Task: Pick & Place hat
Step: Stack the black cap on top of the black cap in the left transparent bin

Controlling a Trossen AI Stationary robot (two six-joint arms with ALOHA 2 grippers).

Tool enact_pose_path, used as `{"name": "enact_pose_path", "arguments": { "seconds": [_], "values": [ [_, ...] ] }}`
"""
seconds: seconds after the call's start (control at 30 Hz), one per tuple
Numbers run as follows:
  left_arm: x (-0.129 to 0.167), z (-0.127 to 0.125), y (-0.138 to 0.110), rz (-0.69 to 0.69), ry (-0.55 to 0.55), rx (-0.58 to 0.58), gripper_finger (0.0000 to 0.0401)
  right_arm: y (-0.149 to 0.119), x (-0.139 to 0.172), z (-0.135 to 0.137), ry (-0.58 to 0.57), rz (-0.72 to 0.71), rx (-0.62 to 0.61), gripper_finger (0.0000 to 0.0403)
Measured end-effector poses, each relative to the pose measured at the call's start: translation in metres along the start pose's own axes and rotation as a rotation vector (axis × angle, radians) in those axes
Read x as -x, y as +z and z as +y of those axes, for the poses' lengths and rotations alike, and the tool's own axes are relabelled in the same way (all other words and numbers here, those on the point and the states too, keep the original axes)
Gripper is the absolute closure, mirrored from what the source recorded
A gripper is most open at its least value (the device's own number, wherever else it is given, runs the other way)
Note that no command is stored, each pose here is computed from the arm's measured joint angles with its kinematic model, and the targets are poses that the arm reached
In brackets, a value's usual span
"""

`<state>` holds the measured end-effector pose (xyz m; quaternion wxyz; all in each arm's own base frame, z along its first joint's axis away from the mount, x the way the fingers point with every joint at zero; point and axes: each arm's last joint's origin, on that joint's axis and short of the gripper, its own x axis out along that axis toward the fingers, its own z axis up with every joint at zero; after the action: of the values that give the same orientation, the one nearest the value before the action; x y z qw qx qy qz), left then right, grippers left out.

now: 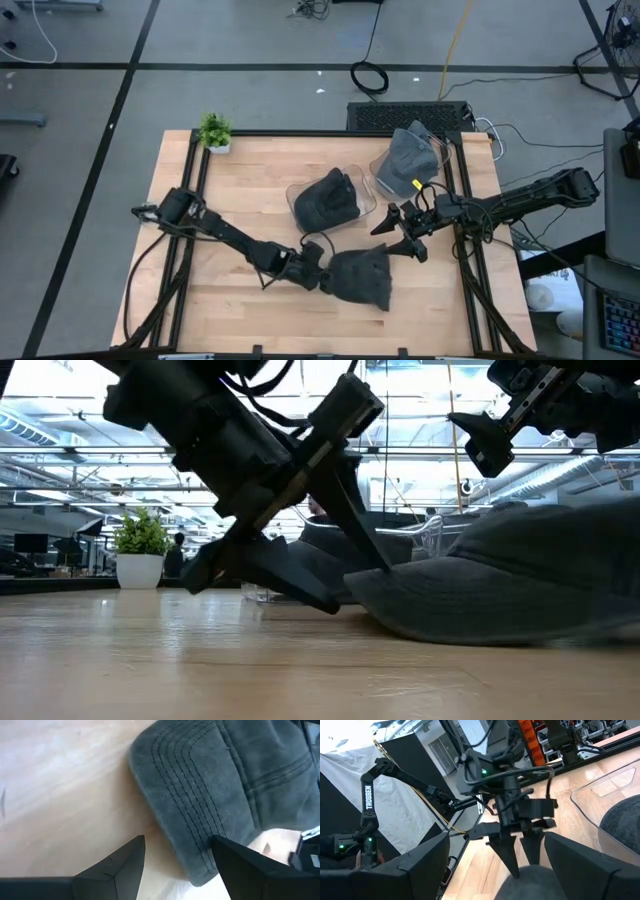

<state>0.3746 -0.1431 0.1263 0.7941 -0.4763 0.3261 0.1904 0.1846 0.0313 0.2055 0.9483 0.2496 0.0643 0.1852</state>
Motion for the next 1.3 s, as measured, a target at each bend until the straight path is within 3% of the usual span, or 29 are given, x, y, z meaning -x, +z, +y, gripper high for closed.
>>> {"name": "enact_pose_path", "arguments": {
  "seconds": [0.2, 0.53, 0.73, 0.93, 1.17, 1.3],
  "values": [
    [-0.011, -0.007, 0.005, -0.042, -0.133, -0.029, 0.0189, -0.001, 0.0, 0.001, 0.004, 0.002, 0.001, 0.0085],
    [-0.004, -0.032, 0.015, -0.145, -0.406, -0.108, 0.0382, 0.0, 0.0, 0.001, 0.01, -0.006, 0.005, 0.0085],
    [0.002, -0.04, 0.019, -0.189, -0.464, -0.159, 0.0393, 0.001, 0.0, 0.002, 0.012, -0.008, 0.005, 0.0085],
    [0.037, -0.06, 0.026, -0.243, -0.521, -0.241, 0.0395, 0.0, 0.0, 0.001, 0.012, -0.002, 0.003, 0.0085],
    [0.121, -0.076, 0.047, -0.419, -0.387, -0.352, 0.0395, 0.004, 0.0, 0.006, 0.048, -0.049, 0.02, 0.0085],
    [0.169, -0.067, 0.062, -0.54, -0.211, -0.373, 0.0396, 0.005, -0.001, 0.012, 0.092, -0.069, 0.037, 0.0085]
  ]
}}
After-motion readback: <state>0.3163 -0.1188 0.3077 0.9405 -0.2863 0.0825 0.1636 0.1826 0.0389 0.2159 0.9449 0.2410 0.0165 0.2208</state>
